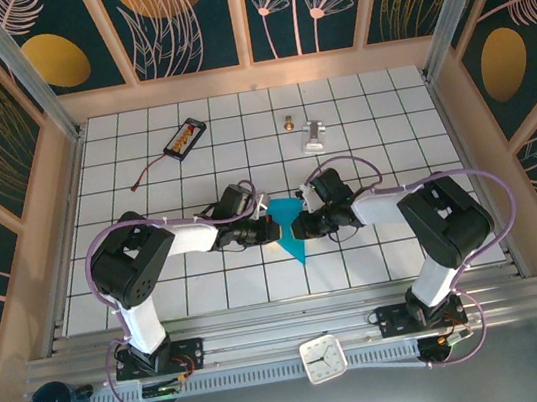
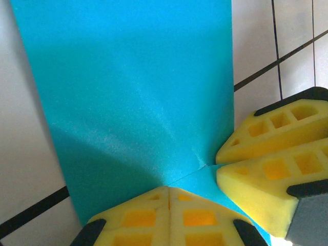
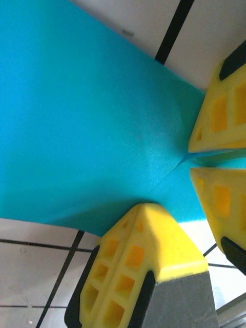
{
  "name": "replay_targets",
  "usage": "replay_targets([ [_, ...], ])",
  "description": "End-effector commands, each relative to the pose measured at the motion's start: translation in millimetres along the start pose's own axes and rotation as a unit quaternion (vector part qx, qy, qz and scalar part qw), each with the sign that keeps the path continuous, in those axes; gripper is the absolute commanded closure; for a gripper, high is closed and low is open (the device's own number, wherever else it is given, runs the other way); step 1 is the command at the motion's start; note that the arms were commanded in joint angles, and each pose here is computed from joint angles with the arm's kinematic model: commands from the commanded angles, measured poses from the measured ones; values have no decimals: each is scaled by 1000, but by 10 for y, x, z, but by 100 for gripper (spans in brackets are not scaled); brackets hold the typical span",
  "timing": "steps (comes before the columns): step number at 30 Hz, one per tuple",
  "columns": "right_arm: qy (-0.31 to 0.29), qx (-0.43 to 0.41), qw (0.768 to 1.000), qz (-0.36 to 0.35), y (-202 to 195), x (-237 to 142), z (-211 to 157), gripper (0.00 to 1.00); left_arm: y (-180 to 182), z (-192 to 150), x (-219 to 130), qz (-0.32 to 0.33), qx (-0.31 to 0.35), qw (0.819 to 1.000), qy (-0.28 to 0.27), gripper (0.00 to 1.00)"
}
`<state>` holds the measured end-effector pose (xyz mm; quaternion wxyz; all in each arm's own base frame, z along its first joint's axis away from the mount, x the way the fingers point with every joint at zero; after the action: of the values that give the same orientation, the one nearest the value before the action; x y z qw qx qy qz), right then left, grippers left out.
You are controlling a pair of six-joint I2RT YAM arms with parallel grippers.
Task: Fold a paper plane with a square sheet of paper (pick it up from the middle)
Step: Third fold the triangle at the center of the table.
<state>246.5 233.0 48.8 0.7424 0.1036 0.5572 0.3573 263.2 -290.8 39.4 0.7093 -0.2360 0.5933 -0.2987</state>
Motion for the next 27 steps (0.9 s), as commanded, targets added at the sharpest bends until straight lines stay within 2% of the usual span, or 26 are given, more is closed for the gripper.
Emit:
replay_targets([
  [1,14,7,999,-47,-136,-108,-75,83,630,-330,93,123,-47,990,44,100],
  [10,-29,3,998,-54,-34,-486,18,82,630,-307,95,127,-45,990,38,100],
  [14,-52,-9,999,-6,213,-591,-3,83,641,-312,95,128,-49,990,37,100],
  [20,-15,-62,997,46,638,-297,-153,88,633,-298,99,127,-50,990,36,100],
  [27,17,-67,997,38,607,-34,-187,93,623,-298,98,127,-47,990,37,100],
])
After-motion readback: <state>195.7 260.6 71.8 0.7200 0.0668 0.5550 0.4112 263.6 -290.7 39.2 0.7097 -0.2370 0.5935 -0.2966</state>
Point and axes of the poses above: each hand's point on the last joint's axis, 136 mm out from that joint toward the fingers, its own x axis out along the fingers, its own y axis along the line the jaws close on, z = x × y, the point moved 4 cm from there along -x, back along the fingers, and after that the axes turned 6 degrees about -x, right-handed, at the moved point
